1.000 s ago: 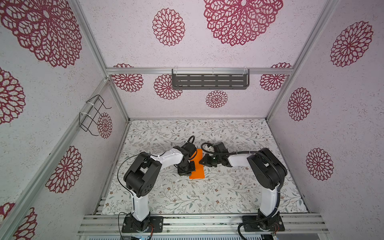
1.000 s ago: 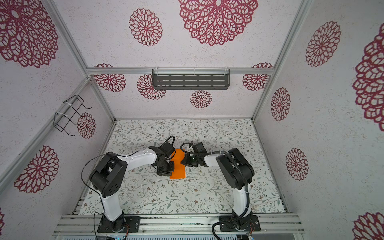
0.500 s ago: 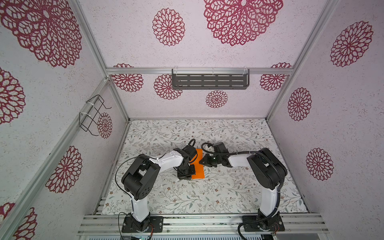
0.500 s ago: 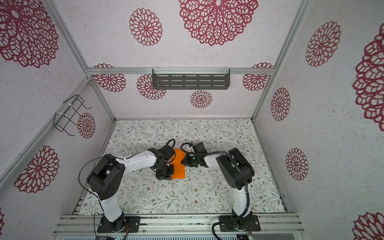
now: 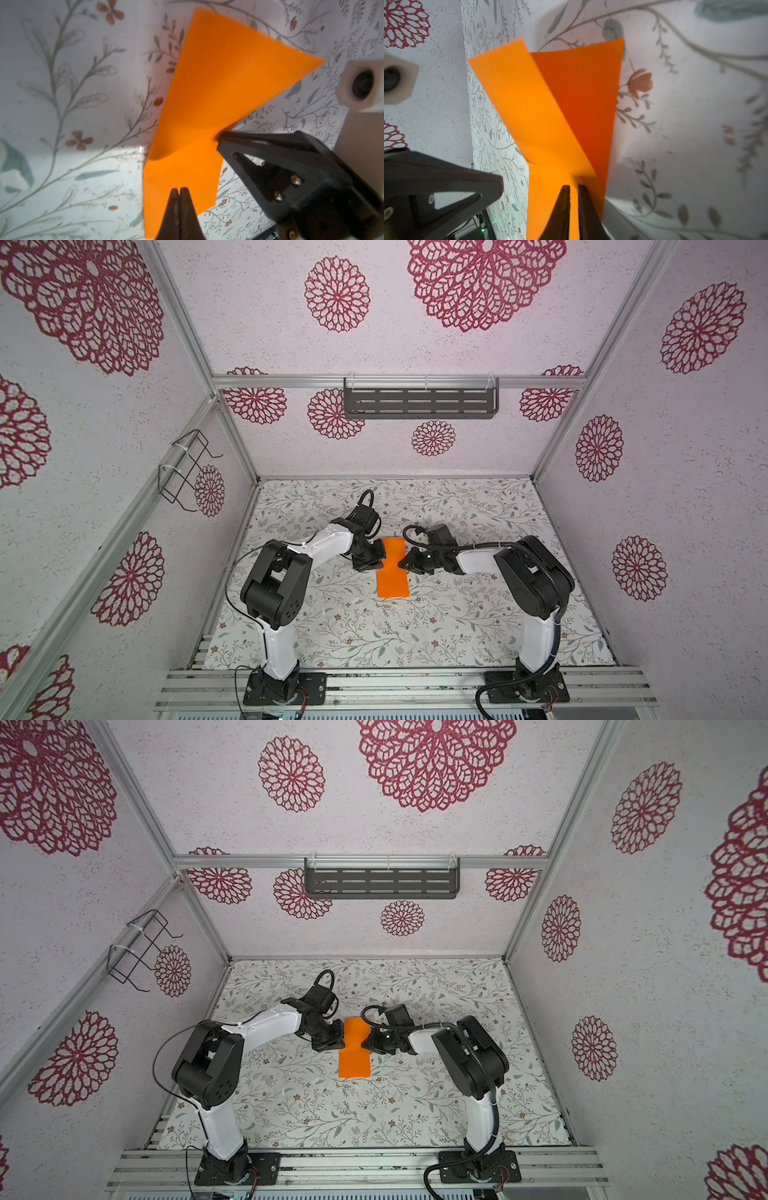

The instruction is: Fold a paper plane with a square sheet of paper (pick it up from the middle)

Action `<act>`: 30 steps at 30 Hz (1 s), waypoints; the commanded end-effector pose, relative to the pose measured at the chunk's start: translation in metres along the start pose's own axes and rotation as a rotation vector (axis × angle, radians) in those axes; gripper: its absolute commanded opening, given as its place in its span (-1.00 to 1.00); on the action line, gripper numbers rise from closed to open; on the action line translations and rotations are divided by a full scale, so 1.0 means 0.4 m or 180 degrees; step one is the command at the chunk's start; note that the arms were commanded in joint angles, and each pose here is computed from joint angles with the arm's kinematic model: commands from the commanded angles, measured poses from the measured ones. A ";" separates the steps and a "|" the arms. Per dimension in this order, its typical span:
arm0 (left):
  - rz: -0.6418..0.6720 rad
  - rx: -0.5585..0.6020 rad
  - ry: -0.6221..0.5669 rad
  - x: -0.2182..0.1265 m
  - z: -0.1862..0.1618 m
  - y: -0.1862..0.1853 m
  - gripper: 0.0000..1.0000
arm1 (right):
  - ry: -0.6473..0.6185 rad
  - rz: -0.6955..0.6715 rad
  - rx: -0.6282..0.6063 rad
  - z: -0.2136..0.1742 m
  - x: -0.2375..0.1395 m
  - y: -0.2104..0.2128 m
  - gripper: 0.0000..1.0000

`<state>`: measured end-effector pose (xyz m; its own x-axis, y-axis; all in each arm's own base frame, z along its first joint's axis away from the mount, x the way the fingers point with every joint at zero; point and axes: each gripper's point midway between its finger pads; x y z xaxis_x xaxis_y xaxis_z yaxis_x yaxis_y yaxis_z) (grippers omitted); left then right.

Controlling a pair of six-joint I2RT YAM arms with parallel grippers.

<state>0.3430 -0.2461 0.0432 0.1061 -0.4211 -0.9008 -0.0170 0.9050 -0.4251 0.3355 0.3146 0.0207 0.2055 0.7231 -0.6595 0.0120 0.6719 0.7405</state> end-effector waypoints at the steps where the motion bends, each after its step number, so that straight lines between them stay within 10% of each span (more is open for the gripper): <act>1: 0.0053 0.0077 -0.0018 0.030 0.036 0.016 -0.96 | 0.0279 -0.0964 0.0499 -0.102 0.003 -0.232 -0.70; 17: 0.0399 0.0017 0.0180 0.090 0.017 0.104 -0.99 | 0.0258 -0.0911 0.0466 -0.094 -0.006 -0.213 -0.70; 30: 0.0426 -0.0040 0.0324 0.110 -0.025 0.130 -1.00 | -0.0117 0.0191 -0.0021 0.050 -0.048 0.073 -0.68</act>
<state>0.3591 -0.2368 0.0080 0.0807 -0.3798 -0.9215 -0.0028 0.9245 -0.3813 0.3388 0.3152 0.0296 0.2037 0.7371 -0.6444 0.0107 0.6564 0.7543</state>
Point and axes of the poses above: each gripper's point midway between its finger pads, its own x axis out along the fingers, its own y axis along the line the jaws close on, z = x × y, and after that the axes turned 8 degrees about x, right-handed
